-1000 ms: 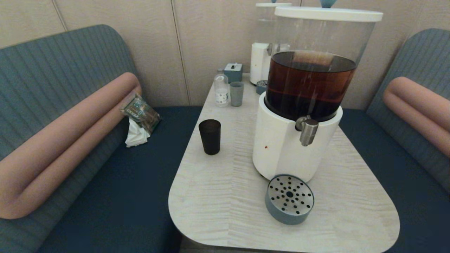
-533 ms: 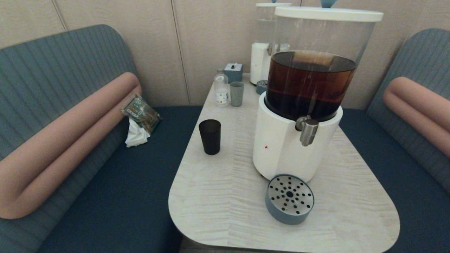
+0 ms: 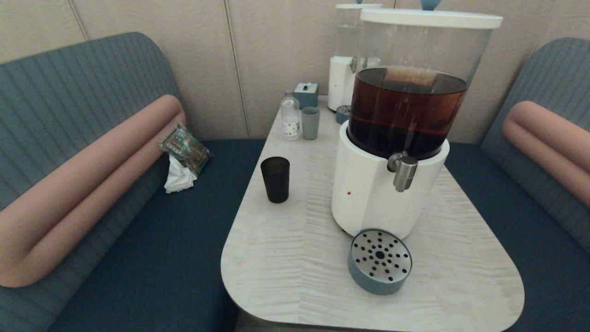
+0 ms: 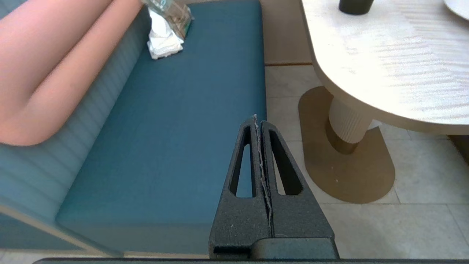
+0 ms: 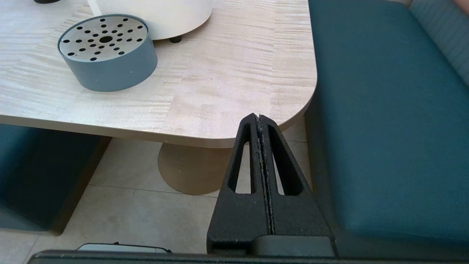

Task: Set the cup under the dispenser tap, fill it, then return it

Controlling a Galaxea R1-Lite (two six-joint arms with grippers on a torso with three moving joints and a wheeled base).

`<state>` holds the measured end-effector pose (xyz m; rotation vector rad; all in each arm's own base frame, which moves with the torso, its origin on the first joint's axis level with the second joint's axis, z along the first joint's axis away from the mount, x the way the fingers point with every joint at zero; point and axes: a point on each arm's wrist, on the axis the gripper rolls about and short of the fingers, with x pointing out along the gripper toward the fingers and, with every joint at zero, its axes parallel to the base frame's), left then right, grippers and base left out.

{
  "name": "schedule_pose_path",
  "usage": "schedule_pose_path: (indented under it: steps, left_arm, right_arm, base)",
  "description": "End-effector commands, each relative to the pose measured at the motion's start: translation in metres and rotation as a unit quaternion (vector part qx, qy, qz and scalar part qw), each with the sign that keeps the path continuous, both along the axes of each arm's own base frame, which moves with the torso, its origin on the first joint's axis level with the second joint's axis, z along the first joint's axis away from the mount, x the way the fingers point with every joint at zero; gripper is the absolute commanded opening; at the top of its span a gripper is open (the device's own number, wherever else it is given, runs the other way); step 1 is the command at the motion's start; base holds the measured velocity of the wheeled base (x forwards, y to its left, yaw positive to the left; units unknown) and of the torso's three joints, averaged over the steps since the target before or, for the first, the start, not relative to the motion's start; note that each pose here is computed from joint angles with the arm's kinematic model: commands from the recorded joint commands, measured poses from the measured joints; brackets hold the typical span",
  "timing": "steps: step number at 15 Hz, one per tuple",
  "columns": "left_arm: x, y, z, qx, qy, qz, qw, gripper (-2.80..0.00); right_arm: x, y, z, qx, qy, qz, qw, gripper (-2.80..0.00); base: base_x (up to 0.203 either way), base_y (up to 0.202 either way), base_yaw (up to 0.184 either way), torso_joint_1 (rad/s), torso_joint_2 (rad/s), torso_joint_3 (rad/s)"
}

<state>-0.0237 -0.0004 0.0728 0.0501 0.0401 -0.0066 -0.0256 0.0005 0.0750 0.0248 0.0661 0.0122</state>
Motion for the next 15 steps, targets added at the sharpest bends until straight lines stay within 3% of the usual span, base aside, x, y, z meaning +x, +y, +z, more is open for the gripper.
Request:
schedule_pose_path:
  steps: [1,15]
  left_arm:
    - [-0.0004,-0.0001,0.0015,0.001,0.0,-0.002,1.0,-2.8]
    - [0.0002,0.0,0.0011,-0.003,-0.005,0.001,1.0,-2.8]
  right_arm:
    - [0.0001,0.0,0.0,0.0,0.001,0.0,1.0,-2.8]
    - [0.0002,0.0,-0.0004,0.0,0.002,0.0,1.0,-2.8]
  base:
    - [0.0,0.0,0.0,0.0,0.0,0.0]
    - [0.0,0.0,0.0,0.0,0.0,0.0]
